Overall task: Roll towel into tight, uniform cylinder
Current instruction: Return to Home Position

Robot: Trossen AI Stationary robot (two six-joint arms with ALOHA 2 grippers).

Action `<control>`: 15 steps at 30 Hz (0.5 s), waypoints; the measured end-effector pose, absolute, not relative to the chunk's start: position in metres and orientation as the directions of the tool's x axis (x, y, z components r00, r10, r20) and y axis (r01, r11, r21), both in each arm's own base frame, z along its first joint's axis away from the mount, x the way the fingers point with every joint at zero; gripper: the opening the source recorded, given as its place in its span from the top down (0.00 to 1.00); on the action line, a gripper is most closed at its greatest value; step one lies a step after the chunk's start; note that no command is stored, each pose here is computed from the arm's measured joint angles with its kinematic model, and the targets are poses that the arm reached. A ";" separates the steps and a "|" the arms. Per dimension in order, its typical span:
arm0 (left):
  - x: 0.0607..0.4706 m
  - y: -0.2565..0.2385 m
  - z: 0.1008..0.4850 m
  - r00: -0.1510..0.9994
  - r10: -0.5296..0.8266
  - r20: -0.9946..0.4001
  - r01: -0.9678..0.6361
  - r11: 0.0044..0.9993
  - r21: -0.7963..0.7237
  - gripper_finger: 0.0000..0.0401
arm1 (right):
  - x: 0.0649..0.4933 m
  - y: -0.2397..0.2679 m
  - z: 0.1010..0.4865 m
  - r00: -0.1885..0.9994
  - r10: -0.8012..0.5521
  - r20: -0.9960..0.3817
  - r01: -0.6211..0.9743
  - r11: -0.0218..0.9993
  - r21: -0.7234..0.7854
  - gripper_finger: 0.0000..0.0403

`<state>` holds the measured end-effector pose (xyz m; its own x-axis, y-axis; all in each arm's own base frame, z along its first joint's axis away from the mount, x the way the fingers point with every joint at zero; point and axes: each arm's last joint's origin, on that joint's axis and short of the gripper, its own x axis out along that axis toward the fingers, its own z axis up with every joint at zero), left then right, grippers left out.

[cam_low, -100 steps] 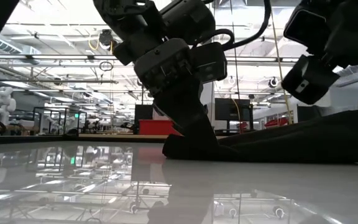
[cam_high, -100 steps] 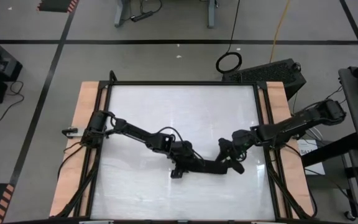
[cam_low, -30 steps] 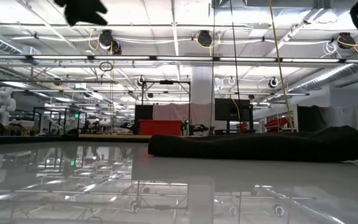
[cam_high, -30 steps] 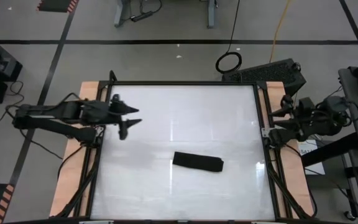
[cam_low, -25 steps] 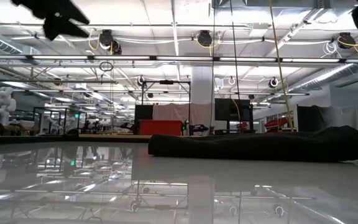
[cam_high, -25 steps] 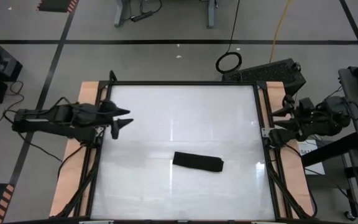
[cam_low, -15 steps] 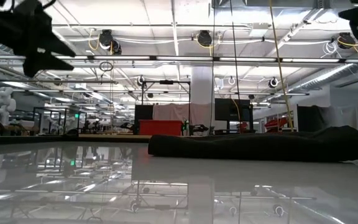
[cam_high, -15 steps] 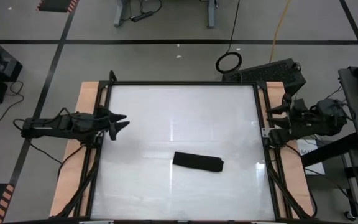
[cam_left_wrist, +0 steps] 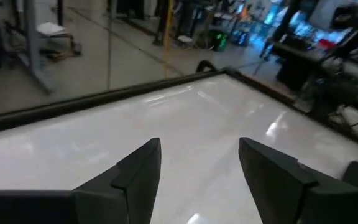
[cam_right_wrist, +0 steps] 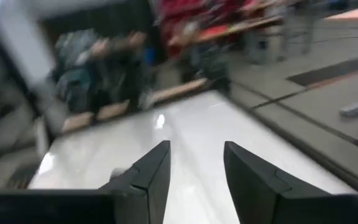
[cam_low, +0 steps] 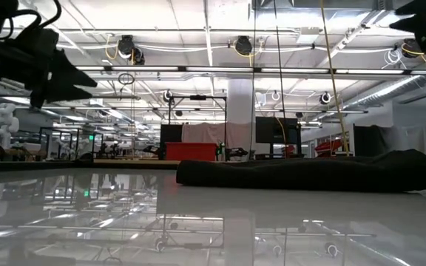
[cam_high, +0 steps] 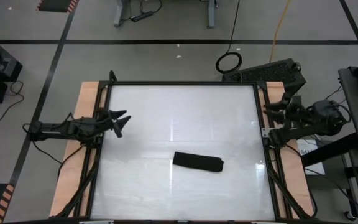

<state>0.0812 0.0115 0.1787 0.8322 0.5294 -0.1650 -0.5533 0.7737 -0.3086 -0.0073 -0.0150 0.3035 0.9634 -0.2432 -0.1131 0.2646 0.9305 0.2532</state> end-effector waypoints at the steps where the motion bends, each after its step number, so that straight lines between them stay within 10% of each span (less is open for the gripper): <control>1: 0.081 0.012 0.178 0.824 0.539 -0.174 -0.566 0.768 -0.299 0.45 | -0.005 -0.016 0.306 0.956 -0.284 -0.077 0.293 0.910 0.292 0.66; 15: 0.084 0.011 0.167 0.822 0.534 -0.198 -0.570 0.774 -0.276 0.45 | 0.062 0.005 0.254 0.993 -0.089 0.081 0.072 0.979 0.189 0.69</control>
<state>0.0840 0.0114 0.1673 0.8217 0.5345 -0.1980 -0.5699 0.7740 -0.2757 0.0619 0.0049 0.2536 0.9927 -0.0886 0.0813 0.0719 0.9793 0.1892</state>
